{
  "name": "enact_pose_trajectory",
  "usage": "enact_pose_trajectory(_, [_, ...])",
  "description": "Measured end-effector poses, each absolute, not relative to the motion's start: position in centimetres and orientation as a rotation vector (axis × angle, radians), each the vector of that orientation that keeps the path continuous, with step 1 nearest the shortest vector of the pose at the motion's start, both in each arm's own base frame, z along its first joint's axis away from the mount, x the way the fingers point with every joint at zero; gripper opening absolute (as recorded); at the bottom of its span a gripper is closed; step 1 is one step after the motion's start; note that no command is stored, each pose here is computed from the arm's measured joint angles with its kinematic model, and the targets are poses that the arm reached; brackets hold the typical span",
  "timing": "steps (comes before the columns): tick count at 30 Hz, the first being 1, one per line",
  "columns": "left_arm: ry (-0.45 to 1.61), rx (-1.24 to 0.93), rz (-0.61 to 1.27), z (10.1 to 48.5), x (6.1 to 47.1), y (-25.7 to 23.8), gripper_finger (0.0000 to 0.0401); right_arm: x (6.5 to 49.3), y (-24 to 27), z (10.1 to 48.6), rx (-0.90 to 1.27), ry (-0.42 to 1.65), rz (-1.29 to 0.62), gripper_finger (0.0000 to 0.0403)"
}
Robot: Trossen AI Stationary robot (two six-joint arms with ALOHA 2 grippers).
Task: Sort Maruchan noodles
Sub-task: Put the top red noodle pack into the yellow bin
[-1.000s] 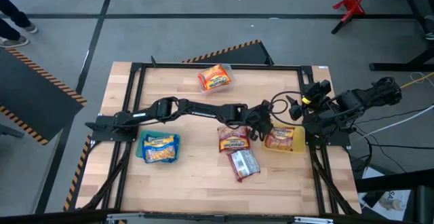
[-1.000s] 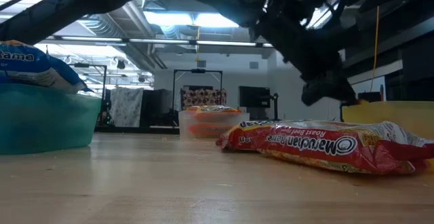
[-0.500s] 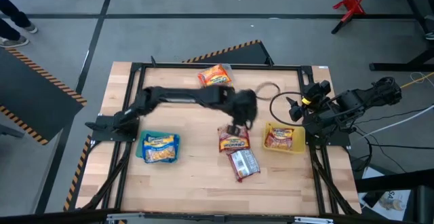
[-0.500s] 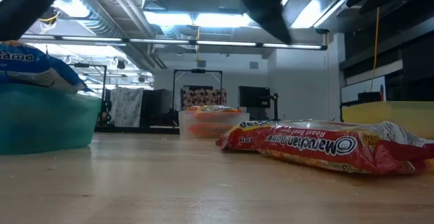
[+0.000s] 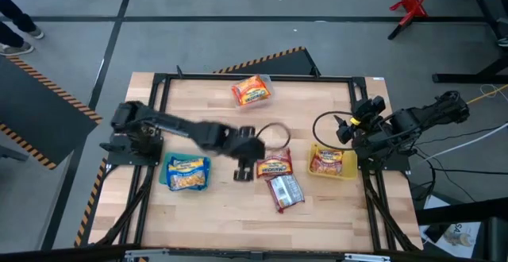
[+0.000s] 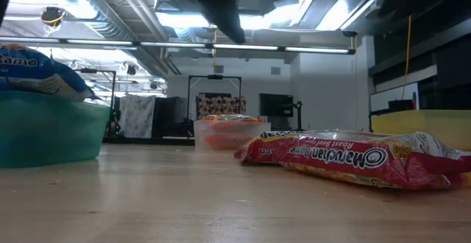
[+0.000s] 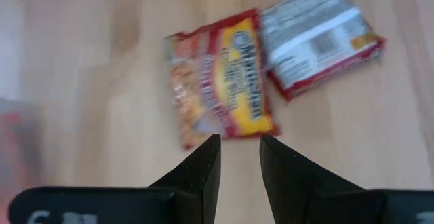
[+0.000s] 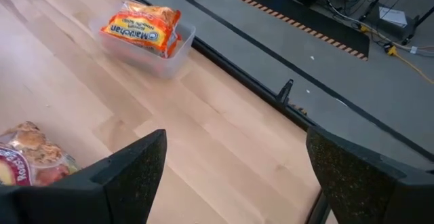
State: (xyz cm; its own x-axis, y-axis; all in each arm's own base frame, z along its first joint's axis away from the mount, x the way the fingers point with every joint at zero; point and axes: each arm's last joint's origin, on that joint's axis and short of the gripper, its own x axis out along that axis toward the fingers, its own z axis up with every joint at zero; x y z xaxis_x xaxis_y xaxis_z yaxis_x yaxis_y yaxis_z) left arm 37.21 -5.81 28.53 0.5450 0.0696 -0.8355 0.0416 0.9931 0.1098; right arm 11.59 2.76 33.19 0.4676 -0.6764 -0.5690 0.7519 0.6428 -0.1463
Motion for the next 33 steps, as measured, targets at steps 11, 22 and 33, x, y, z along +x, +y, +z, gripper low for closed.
enact_pose_trajectory(11, [0.94, -0.024, 0.117, 19.1, 37.0, -7.7, 0.0123, 11.9, 3.0, 32.7, 0.186, 0.663, -0.844, 0.034])
enact_pose_trajectory(22, [0.949, -0.272, 0.218, 17.6, 37.4, -8.6, 0.0175, 12.0, 3.0, 32.8, 0.181, 0.652, -0.849, 0.034])
enact_pose_trajectory(33, [0.923, -0.385, 0.276, 17.0, 37.9, -8.3, 0.02, 12.0, 3.0, 32.8, 0.176, 0.646, -0.853, 0.034])
